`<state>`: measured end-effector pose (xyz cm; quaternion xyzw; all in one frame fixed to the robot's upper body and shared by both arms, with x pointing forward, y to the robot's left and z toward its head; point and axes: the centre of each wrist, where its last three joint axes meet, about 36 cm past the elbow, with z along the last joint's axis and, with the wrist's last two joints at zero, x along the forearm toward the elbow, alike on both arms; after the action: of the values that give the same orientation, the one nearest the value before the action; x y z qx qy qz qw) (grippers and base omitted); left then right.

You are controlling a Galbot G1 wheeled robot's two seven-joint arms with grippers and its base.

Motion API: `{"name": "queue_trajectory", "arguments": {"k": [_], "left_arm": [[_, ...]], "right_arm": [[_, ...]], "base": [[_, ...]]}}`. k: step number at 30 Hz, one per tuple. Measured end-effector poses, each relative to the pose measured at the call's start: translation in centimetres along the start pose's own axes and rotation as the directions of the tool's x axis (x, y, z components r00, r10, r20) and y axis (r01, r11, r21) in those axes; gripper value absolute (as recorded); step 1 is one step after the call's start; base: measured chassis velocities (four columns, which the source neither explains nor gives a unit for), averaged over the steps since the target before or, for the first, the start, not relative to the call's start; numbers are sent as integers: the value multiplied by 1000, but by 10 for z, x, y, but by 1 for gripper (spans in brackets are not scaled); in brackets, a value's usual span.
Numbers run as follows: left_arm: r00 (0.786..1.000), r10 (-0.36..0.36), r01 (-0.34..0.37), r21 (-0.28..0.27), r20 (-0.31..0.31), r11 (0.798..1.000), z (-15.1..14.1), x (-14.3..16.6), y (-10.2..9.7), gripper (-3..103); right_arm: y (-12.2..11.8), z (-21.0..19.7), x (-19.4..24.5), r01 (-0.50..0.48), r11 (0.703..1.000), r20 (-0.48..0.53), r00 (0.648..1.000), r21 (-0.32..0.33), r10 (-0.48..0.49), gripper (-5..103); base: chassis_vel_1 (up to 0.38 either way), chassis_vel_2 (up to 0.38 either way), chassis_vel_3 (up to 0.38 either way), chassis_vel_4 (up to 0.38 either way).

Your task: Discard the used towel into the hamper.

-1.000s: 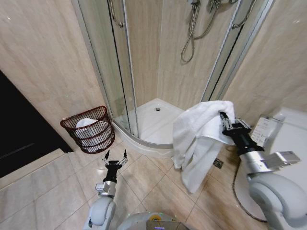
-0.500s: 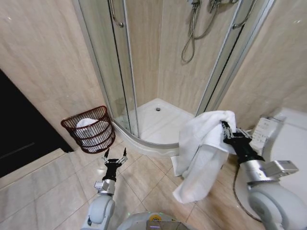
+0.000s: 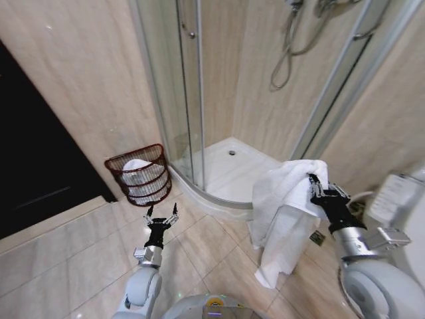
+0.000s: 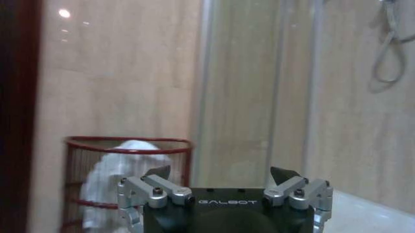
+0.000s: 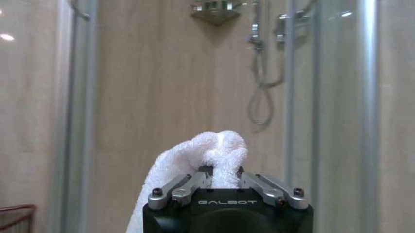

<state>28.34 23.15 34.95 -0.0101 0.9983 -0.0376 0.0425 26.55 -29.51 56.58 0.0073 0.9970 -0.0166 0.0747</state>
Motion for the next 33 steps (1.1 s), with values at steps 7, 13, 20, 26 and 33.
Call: {"name": "queue_trajectory", "arguments": {"k": [7, 13, 20, 26, 33], "left_arm": [[1000, -7, 7, -3, 4, 1000, 0, 3, 1, 100], [1000, -12, 12, -4, 8, 1000, -1, 6, -1, 100], [1000, -16, 16, -9, 18, 1000, -1, 9, -3, 100], [1000, -22, 22, -39, 2, 999, -3, 8, 0, 100], [999, -32, 32, -44, -7, 999, -7, 8, -2, 100]], "right_arm": [[4, 1, -1, 14, 1000, 1, 1000, -6, -14, 13], [7, 4, 0, 18, 1000, -1, 1000, -5, -18, 13], [13, 5, -1, 38, 999, 1, 999, -21, -38, 13], [21, 2, -9, 67, 997, 46, 997, -31, -65, 13], [36, 4, -11, 102, 994, 75, 992, -41, -98, 13]], "base": [[126, 115, 121, 113], [121, 101, 109, 98], [82, 82, 102, 98], [53, 48, 39, 48], [0, 0, 0, 0]]}}
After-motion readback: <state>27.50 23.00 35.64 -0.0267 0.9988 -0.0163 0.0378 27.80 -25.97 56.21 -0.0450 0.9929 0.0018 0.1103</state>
